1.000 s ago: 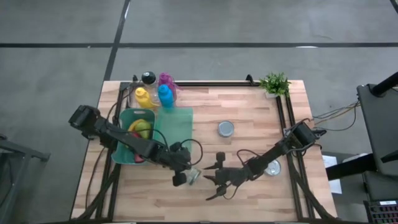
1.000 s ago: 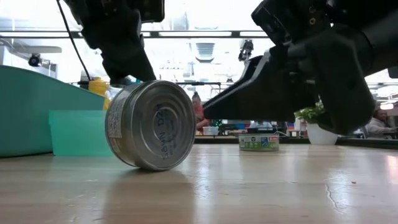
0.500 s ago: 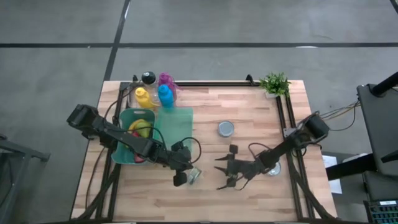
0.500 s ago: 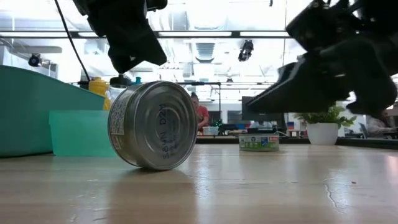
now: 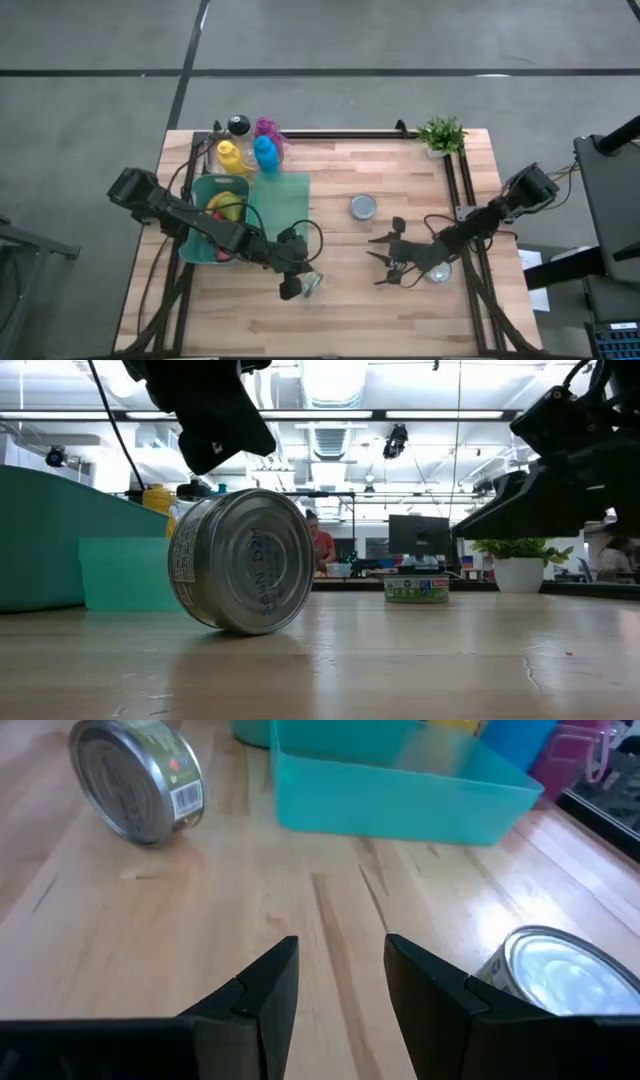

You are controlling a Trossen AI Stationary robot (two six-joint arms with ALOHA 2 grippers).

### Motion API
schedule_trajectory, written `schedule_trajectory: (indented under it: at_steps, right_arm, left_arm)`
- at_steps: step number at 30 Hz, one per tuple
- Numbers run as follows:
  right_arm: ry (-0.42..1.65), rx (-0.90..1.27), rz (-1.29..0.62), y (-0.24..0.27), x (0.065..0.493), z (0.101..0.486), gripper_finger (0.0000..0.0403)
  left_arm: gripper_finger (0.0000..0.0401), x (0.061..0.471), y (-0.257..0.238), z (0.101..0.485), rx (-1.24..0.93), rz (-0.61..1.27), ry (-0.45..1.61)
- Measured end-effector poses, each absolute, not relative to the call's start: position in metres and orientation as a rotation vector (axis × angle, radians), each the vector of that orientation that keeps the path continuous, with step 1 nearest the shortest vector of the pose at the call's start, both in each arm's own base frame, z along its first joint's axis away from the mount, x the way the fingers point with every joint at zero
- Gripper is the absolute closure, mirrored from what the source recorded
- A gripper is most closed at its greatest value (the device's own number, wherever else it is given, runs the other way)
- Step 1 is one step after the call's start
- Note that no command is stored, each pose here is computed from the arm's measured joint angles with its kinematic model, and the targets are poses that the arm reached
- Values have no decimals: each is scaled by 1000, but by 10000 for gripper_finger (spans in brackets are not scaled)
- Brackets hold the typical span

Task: Pick & Place Food Item
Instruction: Put the bottom green tuna can into the light green bin

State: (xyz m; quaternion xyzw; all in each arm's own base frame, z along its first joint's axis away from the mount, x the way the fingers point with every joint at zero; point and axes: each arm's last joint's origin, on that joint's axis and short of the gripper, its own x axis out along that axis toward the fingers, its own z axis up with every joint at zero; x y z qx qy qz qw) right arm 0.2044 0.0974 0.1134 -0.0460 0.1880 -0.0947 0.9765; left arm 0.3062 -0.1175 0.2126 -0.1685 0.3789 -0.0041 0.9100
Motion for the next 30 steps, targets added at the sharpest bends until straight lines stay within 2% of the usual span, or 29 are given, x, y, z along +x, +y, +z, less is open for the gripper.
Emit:
schedule_trajectory:
  at_steps: [16,30]
  right_arm:
    - [400,-113,-187,89,189,107,256]
    - [330,-67,-181,99,208,126,256]
  left_arm:
    - [398,306,-117,212,-350,-6,785]
    - [398,306,-118,212,-423,13,792]
